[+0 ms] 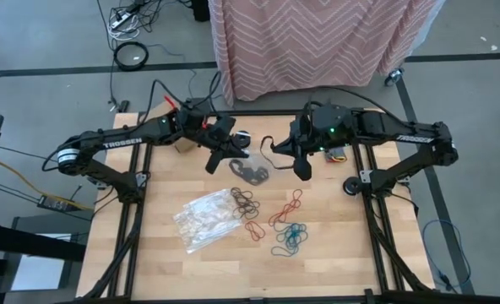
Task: Sort rubber bands
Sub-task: Put the black rubber band into the transparent zip bag
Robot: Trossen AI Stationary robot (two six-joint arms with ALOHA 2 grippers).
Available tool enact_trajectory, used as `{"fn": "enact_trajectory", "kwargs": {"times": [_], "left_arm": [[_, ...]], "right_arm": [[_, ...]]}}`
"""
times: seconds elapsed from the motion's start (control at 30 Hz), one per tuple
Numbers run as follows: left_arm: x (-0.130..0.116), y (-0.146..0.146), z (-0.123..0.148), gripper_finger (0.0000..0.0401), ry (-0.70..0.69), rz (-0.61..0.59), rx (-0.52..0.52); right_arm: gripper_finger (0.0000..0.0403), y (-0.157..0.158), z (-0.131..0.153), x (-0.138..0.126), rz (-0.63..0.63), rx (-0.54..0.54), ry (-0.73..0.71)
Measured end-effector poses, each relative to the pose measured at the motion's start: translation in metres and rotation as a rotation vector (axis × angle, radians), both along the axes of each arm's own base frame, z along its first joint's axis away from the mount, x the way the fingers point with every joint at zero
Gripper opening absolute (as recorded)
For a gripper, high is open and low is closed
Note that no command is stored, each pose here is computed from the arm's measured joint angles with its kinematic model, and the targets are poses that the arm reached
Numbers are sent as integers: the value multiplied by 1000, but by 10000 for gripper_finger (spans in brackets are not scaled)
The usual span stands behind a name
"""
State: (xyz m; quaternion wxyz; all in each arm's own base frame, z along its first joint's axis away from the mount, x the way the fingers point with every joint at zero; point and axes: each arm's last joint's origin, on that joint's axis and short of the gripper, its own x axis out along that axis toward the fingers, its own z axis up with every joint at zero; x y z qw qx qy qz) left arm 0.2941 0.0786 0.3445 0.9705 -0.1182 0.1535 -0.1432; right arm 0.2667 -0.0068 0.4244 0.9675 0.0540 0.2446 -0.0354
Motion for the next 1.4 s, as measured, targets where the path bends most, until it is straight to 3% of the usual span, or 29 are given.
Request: {"fn": "enact_trajectory", "kwargs": {"times": [0.33, 0.7, 1.13, 1.4], "left_arm": [[1, 0, 1, 0, -11, 25, 13], [2, 1, 3, 0, -30, 40, 16], [4, 2, 2, 0, -38, 51, 22], [18, 0, -5, 0, -52, 2, -31]], "right_arm": [[0, -4, -14, 18, 47, 28, 51], [0, -5, -53, 45, 14, 41, 258], [0, -3, -55, 59, 71, 30, 191], [0, -7, -72, 79, 108, 66, 203]]}}
